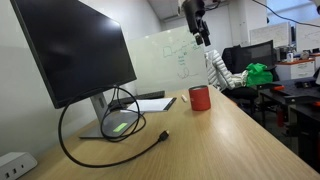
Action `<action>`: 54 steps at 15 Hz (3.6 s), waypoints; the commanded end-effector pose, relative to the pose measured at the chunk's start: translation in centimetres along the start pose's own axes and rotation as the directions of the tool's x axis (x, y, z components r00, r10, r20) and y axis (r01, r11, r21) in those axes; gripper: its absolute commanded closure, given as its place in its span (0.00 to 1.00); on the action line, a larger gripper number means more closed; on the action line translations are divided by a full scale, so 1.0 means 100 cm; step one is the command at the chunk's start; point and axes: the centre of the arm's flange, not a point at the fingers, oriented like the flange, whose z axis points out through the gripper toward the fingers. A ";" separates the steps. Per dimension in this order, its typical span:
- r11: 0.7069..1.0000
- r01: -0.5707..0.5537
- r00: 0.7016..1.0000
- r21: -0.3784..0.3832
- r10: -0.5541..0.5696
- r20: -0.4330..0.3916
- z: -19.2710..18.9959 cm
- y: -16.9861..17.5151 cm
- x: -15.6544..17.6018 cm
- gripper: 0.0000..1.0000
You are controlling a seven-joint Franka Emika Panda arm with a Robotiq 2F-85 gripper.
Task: Move the cup slightly to the left on the table
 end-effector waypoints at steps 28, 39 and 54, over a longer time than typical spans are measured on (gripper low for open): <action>0.932 -0.329 0.941 -0.154 0.308 -0.140 0.170 0.031 0.068 0.25; 0.937 -0.314 0.946 -0.155 0.294 -0.135 0.179 0.040 0.078 1.00; 0.989 -0.108 0.984 -0.104 0.091 -0.156 0.160 -0.086 0.048 0.98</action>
